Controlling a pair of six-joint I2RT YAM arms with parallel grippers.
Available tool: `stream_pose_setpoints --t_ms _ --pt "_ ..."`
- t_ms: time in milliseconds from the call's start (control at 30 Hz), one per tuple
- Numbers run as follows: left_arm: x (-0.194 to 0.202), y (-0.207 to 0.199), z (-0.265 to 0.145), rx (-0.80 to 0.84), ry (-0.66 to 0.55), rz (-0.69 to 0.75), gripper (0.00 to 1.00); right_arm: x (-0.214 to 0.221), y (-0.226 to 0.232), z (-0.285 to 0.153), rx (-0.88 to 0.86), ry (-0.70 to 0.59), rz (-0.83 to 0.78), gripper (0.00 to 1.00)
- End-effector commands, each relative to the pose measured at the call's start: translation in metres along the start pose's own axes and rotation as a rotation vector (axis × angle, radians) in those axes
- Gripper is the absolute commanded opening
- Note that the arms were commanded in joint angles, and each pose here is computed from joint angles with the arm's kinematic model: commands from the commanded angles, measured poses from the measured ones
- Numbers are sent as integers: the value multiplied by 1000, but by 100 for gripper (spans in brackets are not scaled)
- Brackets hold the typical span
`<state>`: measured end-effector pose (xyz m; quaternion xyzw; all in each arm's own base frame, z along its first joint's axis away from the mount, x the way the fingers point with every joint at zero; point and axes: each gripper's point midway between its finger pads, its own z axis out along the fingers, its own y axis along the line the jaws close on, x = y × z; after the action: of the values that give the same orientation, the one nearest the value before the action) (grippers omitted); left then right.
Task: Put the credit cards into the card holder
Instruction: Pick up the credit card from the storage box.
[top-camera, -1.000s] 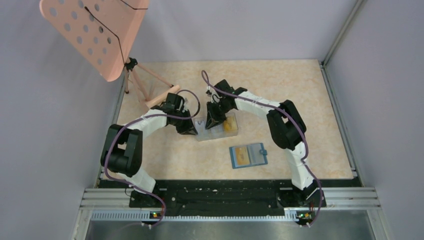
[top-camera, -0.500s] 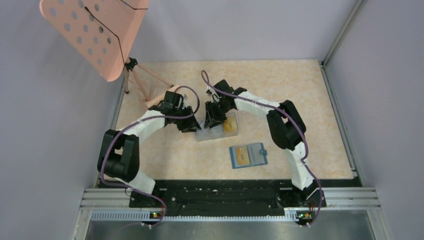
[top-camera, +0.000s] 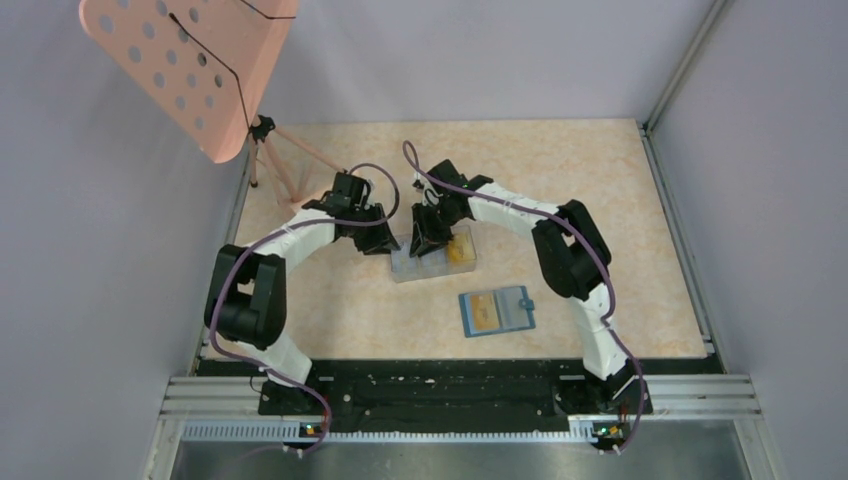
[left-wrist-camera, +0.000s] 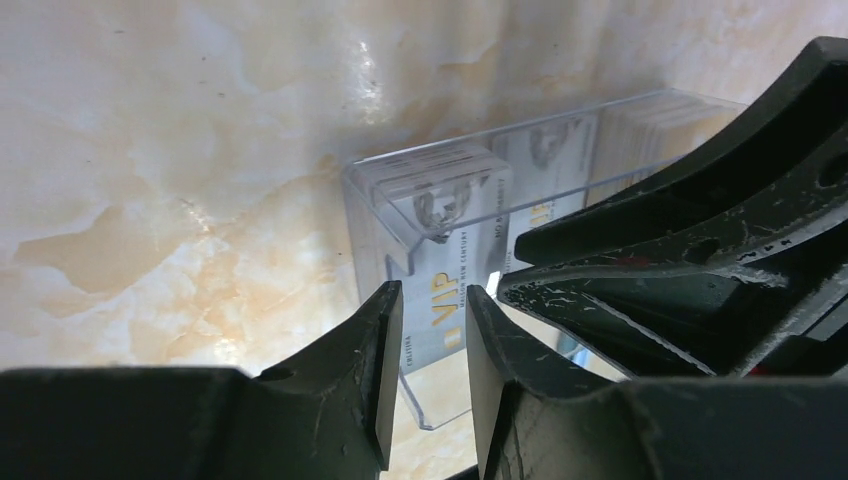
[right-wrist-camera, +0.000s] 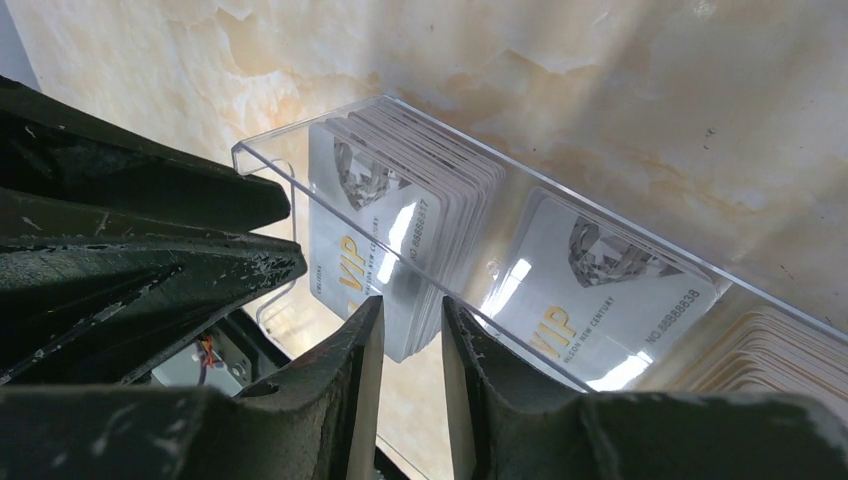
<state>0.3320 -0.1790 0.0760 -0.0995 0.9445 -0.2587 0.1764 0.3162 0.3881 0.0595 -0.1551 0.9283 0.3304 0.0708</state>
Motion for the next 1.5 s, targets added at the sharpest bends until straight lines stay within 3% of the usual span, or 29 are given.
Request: stream_pose_setpoints --t_ms 0,400,767,1033,1167,1467 --pt "-24 -1 -6 -45 -69 27 35 -15 23 -2 -52 -38 -30 27" --pt "-34 10 2 -117 -62 67 37 -10 21 5 -70 -13 -15 21" --pt "-32 8 13 -104 -47 63 17 -12 37 2 -148 -4 -8 8" --pt "-28 6 14 -110 -45 66 12 -18 49 -9 -169 -31 -8 3" --pt "-26 6 14 -114 -38 69 11 -19 49 -13 -148 -35 -21 5" --pt "-24 8 14 -123 -31 78 11 -9 43 -2 -89 1 -55 21"
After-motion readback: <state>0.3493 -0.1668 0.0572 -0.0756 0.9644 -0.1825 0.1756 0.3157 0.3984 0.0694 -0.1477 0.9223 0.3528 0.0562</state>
